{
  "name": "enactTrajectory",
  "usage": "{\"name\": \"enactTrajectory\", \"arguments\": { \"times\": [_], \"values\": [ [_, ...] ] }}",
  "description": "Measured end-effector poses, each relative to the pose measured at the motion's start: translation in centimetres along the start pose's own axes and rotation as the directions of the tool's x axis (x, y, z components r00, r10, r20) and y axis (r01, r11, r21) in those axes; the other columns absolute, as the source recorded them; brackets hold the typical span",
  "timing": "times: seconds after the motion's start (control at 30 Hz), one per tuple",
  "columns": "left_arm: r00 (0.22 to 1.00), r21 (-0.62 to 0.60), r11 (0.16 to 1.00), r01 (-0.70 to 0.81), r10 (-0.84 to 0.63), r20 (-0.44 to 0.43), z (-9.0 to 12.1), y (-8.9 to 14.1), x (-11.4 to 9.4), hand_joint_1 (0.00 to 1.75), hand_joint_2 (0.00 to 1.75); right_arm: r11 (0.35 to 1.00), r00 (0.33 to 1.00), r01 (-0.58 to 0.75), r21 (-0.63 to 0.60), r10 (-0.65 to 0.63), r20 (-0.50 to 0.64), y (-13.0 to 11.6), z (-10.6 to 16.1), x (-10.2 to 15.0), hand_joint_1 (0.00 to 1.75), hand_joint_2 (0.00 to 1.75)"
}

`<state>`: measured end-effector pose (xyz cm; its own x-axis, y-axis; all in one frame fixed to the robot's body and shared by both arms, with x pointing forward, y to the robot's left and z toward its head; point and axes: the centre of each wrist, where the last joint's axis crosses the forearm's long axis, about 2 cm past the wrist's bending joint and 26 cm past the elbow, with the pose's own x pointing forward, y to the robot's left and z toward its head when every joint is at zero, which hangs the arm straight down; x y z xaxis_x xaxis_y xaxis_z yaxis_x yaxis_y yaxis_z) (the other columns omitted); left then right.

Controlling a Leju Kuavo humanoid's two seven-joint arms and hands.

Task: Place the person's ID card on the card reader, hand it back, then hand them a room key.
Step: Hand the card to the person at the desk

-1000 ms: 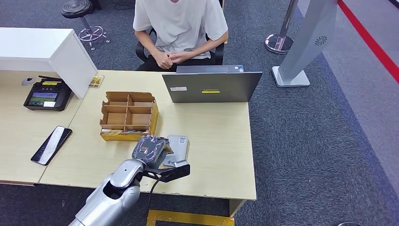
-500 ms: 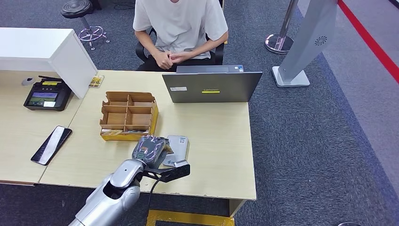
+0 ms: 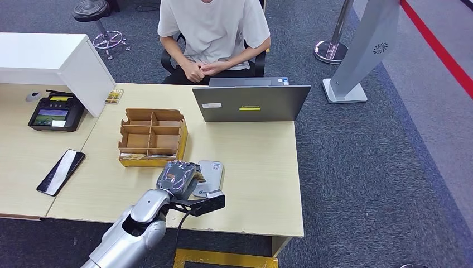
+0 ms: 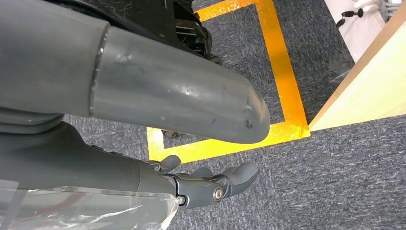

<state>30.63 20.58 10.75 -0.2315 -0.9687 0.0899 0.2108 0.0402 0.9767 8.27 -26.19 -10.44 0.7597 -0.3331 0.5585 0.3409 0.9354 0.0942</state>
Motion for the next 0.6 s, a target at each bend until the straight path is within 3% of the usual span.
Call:
{"name": "enactTrajectory", "arguments": {
  "times": [0.33, 0.6],
  "values": [
    [1.0, -0.002, 1.0, -0.013, 0.013, 0.0, 0.0, 0.0, 0.0, 1.75, 1.75, 1.0, 1.0, -0.004, 0.003, 0.004, -0.001, 0.0, 0.0, 0.0, 0.0, 0.0],
    [0.995, -0.012, 0.995, -0.101, 0.101, -0.002, -2.7, 1.6, -2.5, 1.75, 1.75, 0.999, 0.999, -0.035, 0.035, 0.035, -0.011, 0.6, 0.0, 0.1, 0.0, 0.0]
  ]
}}
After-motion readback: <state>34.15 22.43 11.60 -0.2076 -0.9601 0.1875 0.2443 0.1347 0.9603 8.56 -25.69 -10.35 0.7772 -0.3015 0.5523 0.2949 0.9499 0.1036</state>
